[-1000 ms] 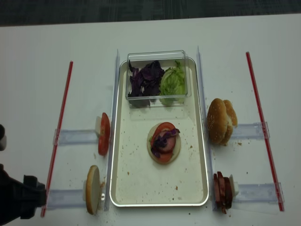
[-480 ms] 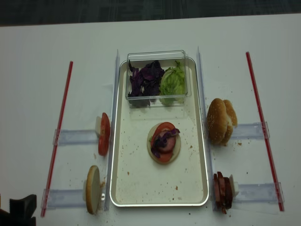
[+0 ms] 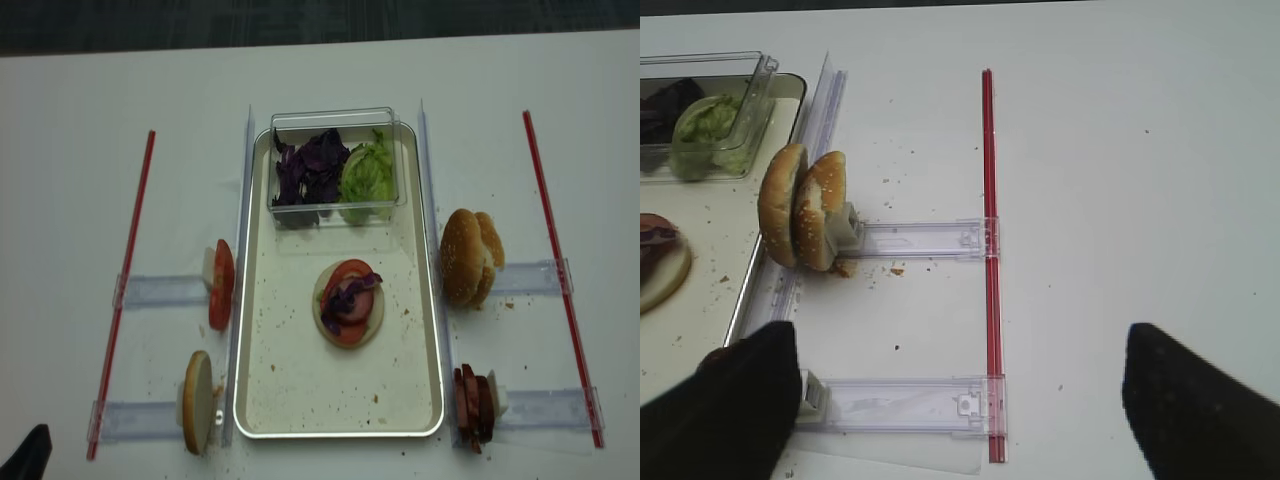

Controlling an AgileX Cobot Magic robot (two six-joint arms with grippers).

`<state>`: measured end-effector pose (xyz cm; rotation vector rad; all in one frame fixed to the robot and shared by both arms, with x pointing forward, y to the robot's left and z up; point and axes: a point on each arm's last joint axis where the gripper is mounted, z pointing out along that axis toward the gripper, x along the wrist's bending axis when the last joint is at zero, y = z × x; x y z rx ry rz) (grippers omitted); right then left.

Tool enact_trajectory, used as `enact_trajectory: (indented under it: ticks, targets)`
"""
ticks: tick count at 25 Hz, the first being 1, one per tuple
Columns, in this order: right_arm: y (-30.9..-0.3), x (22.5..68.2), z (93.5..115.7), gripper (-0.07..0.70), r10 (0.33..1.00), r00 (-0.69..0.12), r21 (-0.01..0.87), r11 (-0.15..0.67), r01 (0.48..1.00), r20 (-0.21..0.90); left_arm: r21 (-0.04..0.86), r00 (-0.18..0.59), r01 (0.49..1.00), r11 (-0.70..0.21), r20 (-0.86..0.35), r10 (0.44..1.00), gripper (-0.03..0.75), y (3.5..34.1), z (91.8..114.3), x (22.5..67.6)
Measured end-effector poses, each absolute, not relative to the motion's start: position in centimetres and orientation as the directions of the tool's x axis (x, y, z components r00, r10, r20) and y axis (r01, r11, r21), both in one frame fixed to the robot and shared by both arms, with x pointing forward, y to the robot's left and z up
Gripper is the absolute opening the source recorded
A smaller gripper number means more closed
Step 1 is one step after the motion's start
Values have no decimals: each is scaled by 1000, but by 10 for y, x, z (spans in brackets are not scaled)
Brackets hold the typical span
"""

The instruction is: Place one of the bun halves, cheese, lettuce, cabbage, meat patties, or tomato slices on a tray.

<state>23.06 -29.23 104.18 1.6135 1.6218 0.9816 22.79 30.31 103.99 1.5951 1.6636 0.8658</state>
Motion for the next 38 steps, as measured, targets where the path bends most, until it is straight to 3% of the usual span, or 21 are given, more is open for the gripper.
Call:
enact_trajectory:
  ticks: [38]
  targets:
    - [-292,231,1042,664,997,-41,854,-33,519,63,830,-27,557,25,-13,1000,472,303,1040,227]
